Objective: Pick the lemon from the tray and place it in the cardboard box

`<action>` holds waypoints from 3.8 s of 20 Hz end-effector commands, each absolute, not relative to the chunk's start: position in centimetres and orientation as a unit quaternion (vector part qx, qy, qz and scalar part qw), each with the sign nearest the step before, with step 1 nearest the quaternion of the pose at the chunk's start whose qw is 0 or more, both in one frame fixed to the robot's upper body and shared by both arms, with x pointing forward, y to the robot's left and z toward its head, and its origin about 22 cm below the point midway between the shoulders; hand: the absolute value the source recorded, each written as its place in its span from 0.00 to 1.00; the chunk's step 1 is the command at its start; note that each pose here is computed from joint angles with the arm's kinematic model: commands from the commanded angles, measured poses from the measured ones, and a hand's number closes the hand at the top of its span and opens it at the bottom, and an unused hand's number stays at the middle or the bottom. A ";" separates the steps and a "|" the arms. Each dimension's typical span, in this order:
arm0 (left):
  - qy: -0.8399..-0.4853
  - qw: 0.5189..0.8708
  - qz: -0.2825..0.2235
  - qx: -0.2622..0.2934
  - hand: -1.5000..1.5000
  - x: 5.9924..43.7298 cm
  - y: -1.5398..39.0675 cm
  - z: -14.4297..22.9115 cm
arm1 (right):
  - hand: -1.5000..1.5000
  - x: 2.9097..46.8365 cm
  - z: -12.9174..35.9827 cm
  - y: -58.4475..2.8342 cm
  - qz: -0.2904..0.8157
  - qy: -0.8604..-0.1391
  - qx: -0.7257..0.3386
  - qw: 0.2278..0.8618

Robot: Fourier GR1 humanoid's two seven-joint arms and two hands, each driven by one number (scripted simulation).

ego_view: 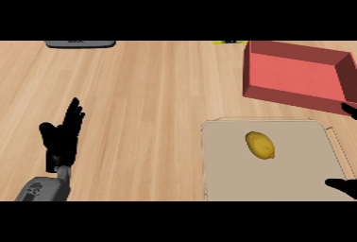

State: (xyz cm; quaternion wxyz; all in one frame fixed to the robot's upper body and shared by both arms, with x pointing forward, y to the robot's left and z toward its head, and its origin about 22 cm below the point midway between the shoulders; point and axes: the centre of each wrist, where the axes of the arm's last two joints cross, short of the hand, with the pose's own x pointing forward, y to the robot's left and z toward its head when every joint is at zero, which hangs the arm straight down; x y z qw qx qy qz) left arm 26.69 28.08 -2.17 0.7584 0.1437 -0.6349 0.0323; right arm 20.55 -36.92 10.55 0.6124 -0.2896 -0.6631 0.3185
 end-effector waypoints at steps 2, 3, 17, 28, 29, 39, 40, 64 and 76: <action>-0.638 0.757 0.029 0.134 0.50 25.4 27.1 -1.8 | 0.00 21.4 11.8 -35.0 0.379 -0.603 -0.294 0.637; -0.636 0.756 0.031 0.151 0.50 25.7 27.6 -1.9 | 0.00 19.7 13.0 -33.6 0.382 -0.602 -0.293 0.637; -0.641 0.753 0.030 0.146 0.50 26.0 27.1 -1.3 | 0.00 22.2 13.4 -27.5 0.448 -0.482 -0.299 0.691; -0.634 0.760 0.023 0.141 0.50 25.1 28.2 -3.0 | 0.00 23.8 10.6 -24.4 0.448 -0.454 -0.308 0.706; -0.638 0.759 0.034 0.126 0.50 26.1 27.8 -1.8 | 0.00 24.7 10.3 -23.1 0.448 -0.450 -0.314 0.706; -0.635 0.759 0.032 0.141 0.50 26.2 27.3 -2.9 | 0.00 26.2 10.9 -21.8 0.440 -0.430 -0.314 0.723; -0.632 0.760 0.025 0.149 0.50 26.1 25.8 -2.0 | 0.00 25.2 10.7 -23.6 0.433 -0.427 -0.315 0.729; -0.635 0.758 0.029 0.146 0.50 26.0 28.2 -3.9 | 0.00 29.4 6.1 -22.8 0.464 -0.393 -0.327 0.723; -0.637 0.758 0.030 0.139 0.50 23.8 27.1 -2.1 | 0.00 29.5 1.9 -23.4 0.466 -0.389 -0.328 0.724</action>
